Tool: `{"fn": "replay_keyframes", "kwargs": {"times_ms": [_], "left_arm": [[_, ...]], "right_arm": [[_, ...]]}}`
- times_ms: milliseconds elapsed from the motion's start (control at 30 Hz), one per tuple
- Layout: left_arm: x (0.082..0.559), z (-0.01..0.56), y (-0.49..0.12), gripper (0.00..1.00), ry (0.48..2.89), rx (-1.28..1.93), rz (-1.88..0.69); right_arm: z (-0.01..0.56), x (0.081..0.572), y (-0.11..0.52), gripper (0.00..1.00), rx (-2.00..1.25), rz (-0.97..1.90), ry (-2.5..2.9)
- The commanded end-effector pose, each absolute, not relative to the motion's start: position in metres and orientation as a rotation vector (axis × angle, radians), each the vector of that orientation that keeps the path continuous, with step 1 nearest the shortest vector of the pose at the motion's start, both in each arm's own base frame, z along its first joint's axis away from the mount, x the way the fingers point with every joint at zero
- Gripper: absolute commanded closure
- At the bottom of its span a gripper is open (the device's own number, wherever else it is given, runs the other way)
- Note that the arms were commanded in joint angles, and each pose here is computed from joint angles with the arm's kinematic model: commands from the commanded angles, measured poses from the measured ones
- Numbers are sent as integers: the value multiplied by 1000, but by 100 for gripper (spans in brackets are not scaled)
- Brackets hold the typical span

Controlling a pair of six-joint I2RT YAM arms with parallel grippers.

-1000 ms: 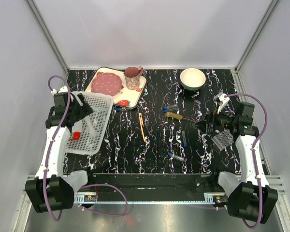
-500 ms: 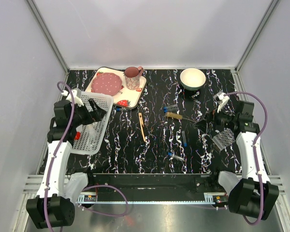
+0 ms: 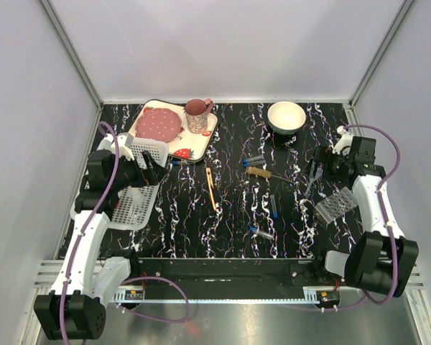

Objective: Organize the chemistry lab equipment

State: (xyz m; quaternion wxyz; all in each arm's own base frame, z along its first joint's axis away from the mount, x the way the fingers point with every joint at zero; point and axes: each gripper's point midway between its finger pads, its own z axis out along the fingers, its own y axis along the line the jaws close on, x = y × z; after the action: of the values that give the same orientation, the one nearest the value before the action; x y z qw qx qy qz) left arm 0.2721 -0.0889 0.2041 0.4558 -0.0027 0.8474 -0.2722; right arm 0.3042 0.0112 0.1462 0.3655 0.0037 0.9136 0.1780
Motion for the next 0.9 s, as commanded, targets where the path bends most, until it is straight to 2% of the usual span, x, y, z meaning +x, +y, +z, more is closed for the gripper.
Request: {"fn": "replay_keyframes", "kwargs": {"times_ms": [0, 200, 700, 867], "left_arm": [[278, 221, -95, 1, 2013, 70, -682], [278, 222, -94, 1, 2008, 73, -674], [277, 223, -95, 1, 2006, 77, -676], [278, 223, -95, 1, 2006, 77, -678]], "right_arm": [[137, 330, -35, 0, 426, 220, 2321], [112, 344, -34, 1, 541, 275, 2381], [58, 356, -28, 30, 593, 350, 2564], [47, 353, -22, 36, 585, 374, 2602]]}}
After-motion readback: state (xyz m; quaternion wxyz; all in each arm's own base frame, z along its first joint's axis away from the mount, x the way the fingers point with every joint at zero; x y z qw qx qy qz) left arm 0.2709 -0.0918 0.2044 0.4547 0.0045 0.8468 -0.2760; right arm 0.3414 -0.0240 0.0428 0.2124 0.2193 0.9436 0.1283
